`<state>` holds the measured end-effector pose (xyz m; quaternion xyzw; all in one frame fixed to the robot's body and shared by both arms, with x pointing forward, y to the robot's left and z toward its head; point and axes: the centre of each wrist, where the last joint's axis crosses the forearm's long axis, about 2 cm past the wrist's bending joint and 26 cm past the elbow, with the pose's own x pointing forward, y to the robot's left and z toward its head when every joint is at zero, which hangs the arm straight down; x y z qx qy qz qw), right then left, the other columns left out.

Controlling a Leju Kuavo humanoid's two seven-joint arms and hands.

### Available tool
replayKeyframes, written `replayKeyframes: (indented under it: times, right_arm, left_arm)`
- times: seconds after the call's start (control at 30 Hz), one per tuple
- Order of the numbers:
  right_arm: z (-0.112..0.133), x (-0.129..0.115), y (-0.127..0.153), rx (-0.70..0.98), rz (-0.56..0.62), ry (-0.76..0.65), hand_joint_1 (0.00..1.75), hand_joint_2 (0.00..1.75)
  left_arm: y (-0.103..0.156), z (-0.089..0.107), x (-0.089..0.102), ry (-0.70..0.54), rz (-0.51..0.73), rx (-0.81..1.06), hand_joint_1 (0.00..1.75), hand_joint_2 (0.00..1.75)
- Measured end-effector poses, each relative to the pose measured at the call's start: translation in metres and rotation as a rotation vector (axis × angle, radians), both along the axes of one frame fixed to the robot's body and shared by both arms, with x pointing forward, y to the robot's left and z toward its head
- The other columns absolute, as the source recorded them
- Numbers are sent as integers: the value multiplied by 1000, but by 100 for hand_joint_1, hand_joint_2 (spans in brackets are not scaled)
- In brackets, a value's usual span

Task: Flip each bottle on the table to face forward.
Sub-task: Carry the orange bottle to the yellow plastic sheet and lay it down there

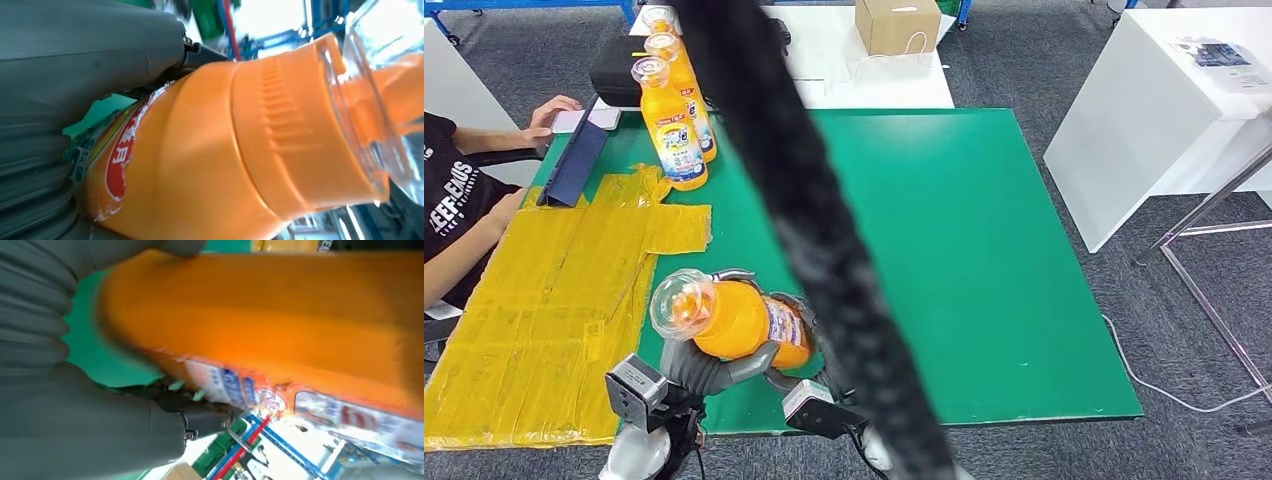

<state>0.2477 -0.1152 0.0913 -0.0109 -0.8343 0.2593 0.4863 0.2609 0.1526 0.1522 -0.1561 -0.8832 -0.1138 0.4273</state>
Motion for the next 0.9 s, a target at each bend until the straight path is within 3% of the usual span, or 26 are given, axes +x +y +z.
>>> replayKeyframes:
  times: [0.13,0.27,0.4,0.6,0.9]
  right_arm:
    - [6,-3,-6,70,-33,5,0,175]
    - [17,-6,-14,142,-52,3,0,0]
    - [29,-11,-25,231,-66,11,0,175]
    - [53,-12,-44,441,-20,135,0,175]
    - [68,-10,-66,516,-3,139,0,175]
  left_arm:
    - [12,0,5,-61,161,120,175,175]
    - [30,1,11,-125,328,299,175,175]
    - [54,0,26,-222,537,694,175,175]
    - [95,-22,62,-285,758,1289,175,175]
    - [135,-61,80,-212,785,1537,175,175]
